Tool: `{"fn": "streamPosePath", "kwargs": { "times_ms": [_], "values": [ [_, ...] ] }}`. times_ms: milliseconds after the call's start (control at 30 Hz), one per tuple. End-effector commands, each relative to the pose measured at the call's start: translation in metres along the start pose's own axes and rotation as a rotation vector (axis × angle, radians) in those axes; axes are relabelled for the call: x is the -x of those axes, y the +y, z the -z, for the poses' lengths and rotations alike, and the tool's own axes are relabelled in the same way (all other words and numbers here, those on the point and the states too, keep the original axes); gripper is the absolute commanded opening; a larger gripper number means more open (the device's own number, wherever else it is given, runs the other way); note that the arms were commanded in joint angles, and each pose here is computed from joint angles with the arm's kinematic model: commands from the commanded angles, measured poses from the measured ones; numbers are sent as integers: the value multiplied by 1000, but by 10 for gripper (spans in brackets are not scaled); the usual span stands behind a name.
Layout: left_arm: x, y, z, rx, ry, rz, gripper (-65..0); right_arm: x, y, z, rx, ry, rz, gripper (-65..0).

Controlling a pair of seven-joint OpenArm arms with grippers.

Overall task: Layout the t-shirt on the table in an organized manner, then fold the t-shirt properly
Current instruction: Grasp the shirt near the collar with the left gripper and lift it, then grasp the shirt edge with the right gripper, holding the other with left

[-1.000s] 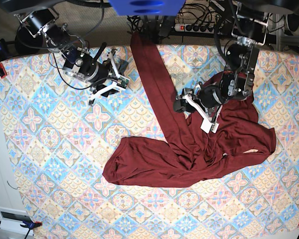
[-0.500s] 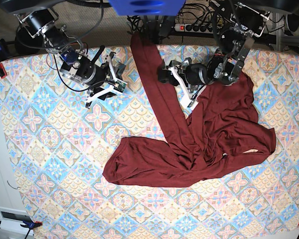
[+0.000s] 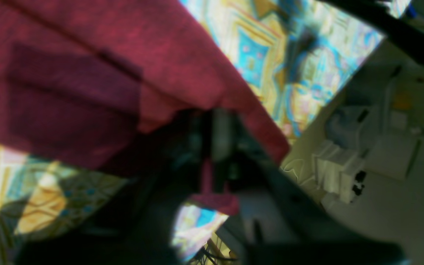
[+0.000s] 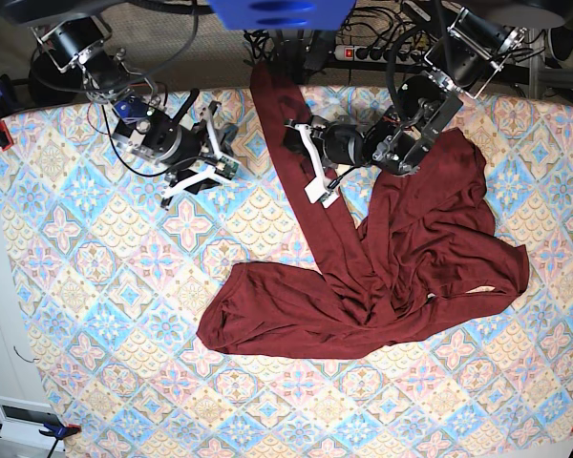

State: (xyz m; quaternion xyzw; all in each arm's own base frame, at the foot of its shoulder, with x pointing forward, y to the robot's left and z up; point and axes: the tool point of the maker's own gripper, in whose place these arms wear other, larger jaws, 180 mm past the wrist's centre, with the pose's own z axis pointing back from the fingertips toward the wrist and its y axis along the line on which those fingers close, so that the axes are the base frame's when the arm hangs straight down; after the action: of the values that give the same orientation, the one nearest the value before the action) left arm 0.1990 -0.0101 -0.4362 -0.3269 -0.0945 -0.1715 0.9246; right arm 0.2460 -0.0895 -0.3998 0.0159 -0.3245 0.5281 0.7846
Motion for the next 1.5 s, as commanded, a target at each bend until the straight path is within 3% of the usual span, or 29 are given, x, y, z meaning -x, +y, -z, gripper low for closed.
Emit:
{"fn": "streamPosePath", "kwargs": {
  "times_ms": [0,433,633,800,933,1100,1267,1467],
  "values": [
    [13,23,-9,-71,53,9,-650,-6,-17,-6,45,-25,-6,-443],
    [67,135,-89,-361,182,-1,-650,-6,-25,-9,68,-27,2,-443],
    [68,205,-141,-627,180,106,-650,-6,-25,-9,66,-26,1,-443],
    [82,256,-172,-800,215,92,-650,-6,-25,-9,68,-28,-1,-443],
    [88,279,-192,-899,247,112,-650,-10,-28,-9,74,-38,1,-443],
    [87,294,-214,-996,289,180,-650,-49,-61,1,135,-119,13,-441],
    [80,303,-240,-1044,207,98,-650,-58,-91,16,171,-118,42,-440],
    [60,281,-223,-983,1,-19,-650,-73,-131,31,212,-137,74,-440]
  ]
}}
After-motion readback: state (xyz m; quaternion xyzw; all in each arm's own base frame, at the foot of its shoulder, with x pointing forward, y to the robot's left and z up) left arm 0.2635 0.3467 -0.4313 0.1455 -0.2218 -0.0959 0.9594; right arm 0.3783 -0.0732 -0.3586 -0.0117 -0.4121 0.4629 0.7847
